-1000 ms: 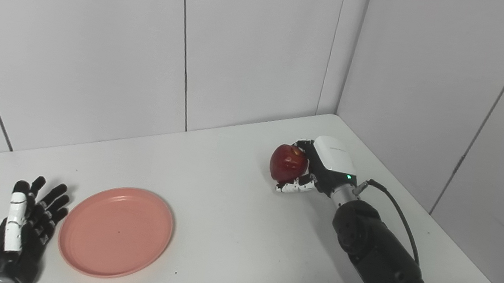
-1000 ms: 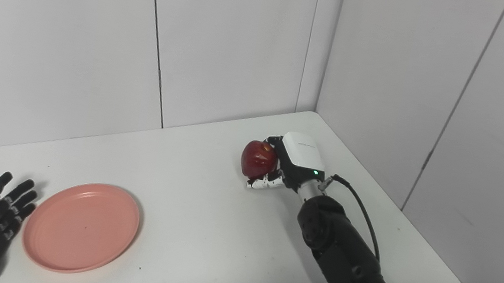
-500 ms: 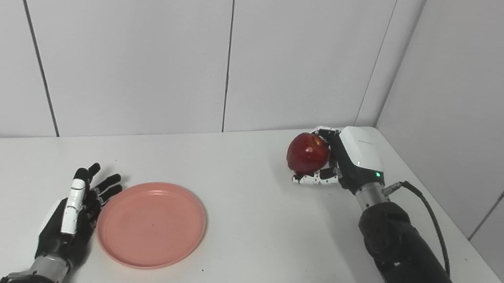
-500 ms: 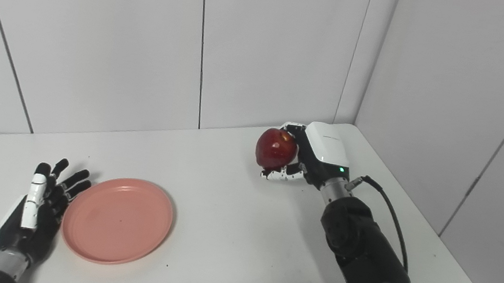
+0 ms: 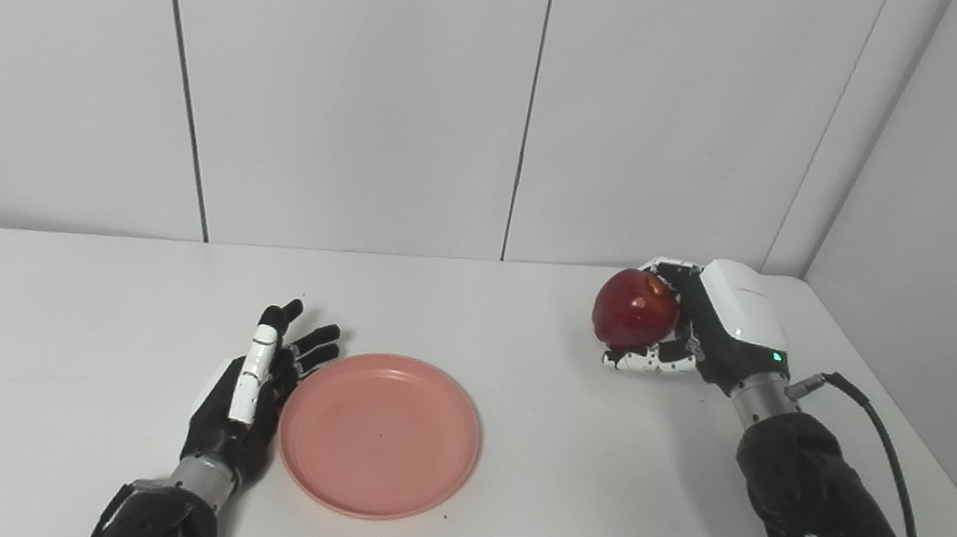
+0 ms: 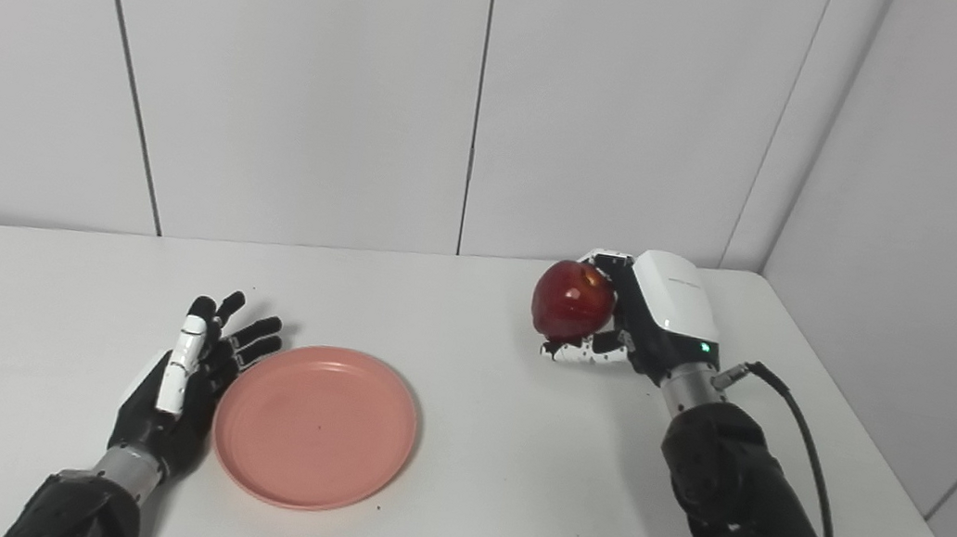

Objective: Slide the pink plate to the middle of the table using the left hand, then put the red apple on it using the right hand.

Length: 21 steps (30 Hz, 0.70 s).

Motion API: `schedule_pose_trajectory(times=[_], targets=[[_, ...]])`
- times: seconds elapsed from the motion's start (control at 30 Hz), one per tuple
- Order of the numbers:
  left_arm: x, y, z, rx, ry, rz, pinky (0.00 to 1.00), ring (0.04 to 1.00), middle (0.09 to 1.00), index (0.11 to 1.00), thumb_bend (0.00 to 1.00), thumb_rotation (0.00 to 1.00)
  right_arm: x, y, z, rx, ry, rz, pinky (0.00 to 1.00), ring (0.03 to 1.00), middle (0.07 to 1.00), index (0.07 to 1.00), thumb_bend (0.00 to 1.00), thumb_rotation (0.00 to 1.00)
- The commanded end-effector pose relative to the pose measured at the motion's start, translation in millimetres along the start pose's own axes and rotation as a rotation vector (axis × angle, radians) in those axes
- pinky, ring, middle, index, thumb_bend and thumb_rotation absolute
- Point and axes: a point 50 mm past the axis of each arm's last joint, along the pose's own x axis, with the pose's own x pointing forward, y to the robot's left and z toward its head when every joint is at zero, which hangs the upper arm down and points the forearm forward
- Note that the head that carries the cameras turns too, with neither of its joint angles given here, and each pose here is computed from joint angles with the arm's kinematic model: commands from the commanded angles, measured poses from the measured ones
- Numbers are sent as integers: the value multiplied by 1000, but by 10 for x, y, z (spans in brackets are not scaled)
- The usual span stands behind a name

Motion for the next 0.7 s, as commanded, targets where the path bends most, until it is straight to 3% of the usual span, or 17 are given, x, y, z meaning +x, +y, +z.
schedule_pose_trajectory(times=[0.0,0.3,0.67], targets=[[-95,-11,-312,-13,126,31,850,853,842,1000,741,1000,224,-249,176,-13,-100,-80,131,187,278,480,501,162],[-49,-124,-313,-24,124,35,859,857,860,1000,773,976,287,-137,238,2,-154,-64,135,188,276,482,502,159],[-26,-207,-322,-23,116,19,860,848,852,1000,825,960,369,-4,501,20,-211,-16,147,207,299,482,501,159]])
